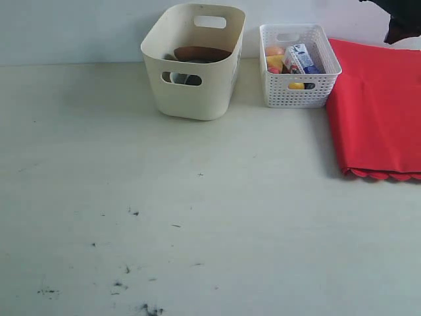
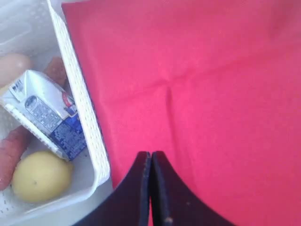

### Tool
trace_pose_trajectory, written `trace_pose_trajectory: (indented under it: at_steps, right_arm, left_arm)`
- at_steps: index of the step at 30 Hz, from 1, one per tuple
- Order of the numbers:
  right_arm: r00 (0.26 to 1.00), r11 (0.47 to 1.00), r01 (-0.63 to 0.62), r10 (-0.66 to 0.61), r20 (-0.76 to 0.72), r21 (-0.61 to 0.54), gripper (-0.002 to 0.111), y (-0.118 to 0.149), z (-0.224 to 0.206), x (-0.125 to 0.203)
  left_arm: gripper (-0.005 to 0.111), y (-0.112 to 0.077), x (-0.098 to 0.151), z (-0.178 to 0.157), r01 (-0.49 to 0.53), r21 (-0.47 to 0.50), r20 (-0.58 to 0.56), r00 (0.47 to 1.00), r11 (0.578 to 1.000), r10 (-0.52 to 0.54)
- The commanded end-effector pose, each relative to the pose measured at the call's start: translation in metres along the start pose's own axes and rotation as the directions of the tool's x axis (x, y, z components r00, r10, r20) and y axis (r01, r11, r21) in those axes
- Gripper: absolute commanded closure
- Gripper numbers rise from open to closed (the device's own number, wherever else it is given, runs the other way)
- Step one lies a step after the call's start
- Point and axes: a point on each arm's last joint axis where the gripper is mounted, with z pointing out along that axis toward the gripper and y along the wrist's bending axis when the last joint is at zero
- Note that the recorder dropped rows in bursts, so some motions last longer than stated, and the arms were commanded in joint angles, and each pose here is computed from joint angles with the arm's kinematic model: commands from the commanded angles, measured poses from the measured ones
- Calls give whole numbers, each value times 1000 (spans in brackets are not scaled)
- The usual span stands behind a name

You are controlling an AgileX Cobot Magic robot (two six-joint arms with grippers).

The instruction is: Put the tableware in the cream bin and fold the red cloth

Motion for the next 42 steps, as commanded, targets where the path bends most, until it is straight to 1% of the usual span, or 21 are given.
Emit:
trace_pose_trajectory:
  at_steps: [1, 3, 5, 7, 12, 16, 20, 22, 26, 28, 30, 33, 36, 37, 39, 42]
  right_arm:
    - [989, 989, 148, -148, -11, 23, 108, -2, -10, 1]
    - [974, 974, 226, -226, -29, 5, 108, 5, -19, 5]
    - [954, 954, 298, -298, -8, -40, 108, 18, -32, 8]
    - [930, 926, 367, -365, 37, -88, 108, 38, -53, 13]
    - [879, 874, 463, -431, 205, -149, 108, 77, -114, 24]
    - [815, 822, 551, -494, 302, -145, 108, 95, -162, 39]
    - [756, 784, 610, -536, 374, -109, 108, 101, -199, 50]
    - [753, 789, 608, -537, 380, -90, 108, 98, -212, 52]
    - [769, 819, 574, -538, 345, -5, 108, 81, -229, 53]
    - [772, 824, 566, -533, 346, 7, 108, 74, -238, 57]
    - [759, 824, 567, -529, 381, 14, 108, 65, -253, 63]
    - [750, 834, 552, -510, 421, 26, 108, 45, -267, 79]
    - [768, 872, 487, -456, 451, 52, 108, 18, -279, 99]
    - [780, 890, 453, -425, 460, 54, 108, 6, -283, 109]
    - [785, 907, 420, -386, 485, 41, 108, -8, -288, 123]
    - [750, 903, 429, -362, 554, 8, 108, -27, -292, 148]
  left_arm:
    - [106, 0, -1, 0, -3, -3, 8, 1000, 1000, 3]
    - [106, 0, -1, 0, -3, -3, 8, 1000, 1000, 3]
    - [106, 0, -1, 0, -3, -3, 8, 1000, 1000, 3]
    - [106, 0, -1, 0, -3, -3, 8, 1000, 1000, 3]
    - [106, 0, -1, 0, -3, -3, 8, 1000, 1000, 3]
    - [106, 0, -1, 0, -3, -3, 8, 1000, 1000, 3]
    - [106, 0, -1, 0, -3, -3, 8, 1000, 1000, 3]
    - [106, 0, -1, 0, -3, -3, 8, 1000, 1000, 3]
    - [106, 0, -1, 0, -3, -3, 8, 1000, 1000, 3]
    - [106, 0, -1, 0, -3, -3, 8, 1000, 1000, 3]
    - [106, 0, -1, 0, -3, -3, 8, 1000, 1000, 3]
    - [106, 0, -1, 0, -3, -3, 8, 1000, 1000, 3]
    - [106, 0, -1, 0, -3, -3, 8, 1000, 1000, 3]
    - [106, 0, -1, 0, -3, -3, 8, 1000, 1000, 3]
    - [106, 0, -1, 0, -3, -3, 8, 1000, 1000, 3]
    - [106, 0, -1, 0, -3, -3, 8, 1000, 1000, 3]
